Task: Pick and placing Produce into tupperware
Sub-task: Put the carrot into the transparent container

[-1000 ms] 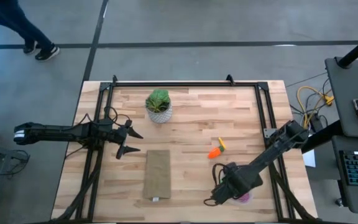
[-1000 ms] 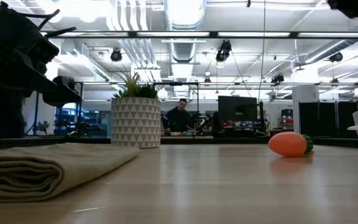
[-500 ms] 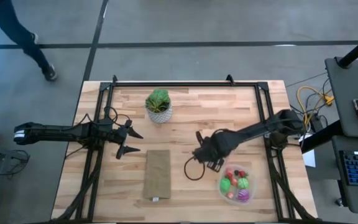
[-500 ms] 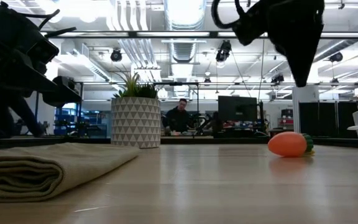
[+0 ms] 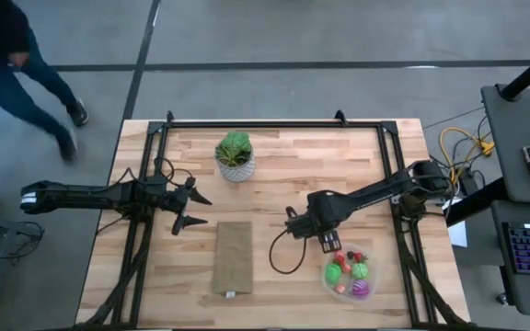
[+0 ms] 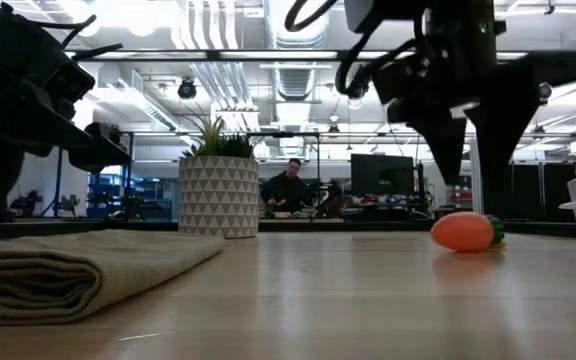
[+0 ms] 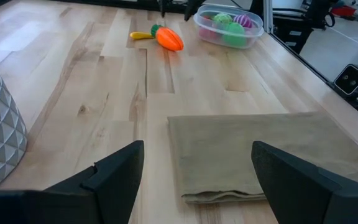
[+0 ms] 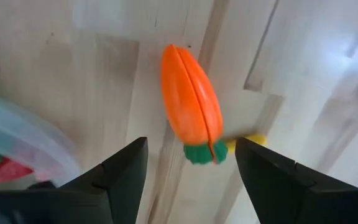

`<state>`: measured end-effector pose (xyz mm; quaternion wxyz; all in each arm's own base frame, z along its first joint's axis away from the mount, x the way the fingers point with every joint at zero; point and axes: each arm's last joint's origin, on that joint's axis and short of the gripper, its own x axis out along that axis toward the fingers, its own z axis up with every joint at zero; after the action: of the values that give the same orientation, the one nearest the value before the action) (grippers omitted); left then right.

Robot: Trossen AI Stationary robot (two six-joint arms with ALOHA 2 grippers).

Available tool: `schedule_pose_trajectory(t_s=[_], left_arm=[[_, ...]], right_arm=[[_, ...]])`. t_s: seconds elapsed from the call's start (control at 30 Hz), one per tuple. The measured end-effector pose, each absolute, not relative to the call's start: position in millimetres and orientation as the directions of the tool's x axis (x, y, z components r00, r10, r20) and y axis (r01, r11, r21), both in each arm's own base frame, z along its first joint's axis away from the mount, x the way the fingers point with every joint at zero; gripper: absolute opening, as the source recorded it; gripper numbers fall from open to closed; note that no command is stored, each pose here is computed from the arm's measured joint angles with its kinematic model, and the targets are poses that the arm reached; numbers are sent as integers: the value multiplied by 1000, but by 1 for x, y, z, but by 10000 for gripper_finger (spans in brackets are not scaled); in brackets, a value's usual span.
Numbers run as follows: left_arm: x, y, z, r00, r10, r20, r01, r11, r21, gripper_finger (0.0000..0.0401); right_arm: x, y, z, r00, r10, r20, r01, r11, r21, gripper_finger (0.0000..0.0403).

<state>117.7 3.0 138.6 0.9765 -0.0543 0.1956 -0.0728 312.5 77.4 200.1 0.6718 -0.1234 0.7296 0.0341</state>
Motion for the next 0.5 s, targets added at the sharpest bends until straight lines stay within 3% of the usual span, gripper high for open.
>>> schedule_pose_trajectory(t_s=[0.17, 0.5], left_arm=[[118, 3, 139, 913, -163, -374, 121, 984, -134, 283], [118, 3, 138, 913, -163, -375, 120, 984, -134, 283]], right_arm=[[305, 75, 187, -104, -137, -985, -238, 965, -109, 231], [310, 75, 171, -10, -112, -994, -220, 969, -107, 230]])
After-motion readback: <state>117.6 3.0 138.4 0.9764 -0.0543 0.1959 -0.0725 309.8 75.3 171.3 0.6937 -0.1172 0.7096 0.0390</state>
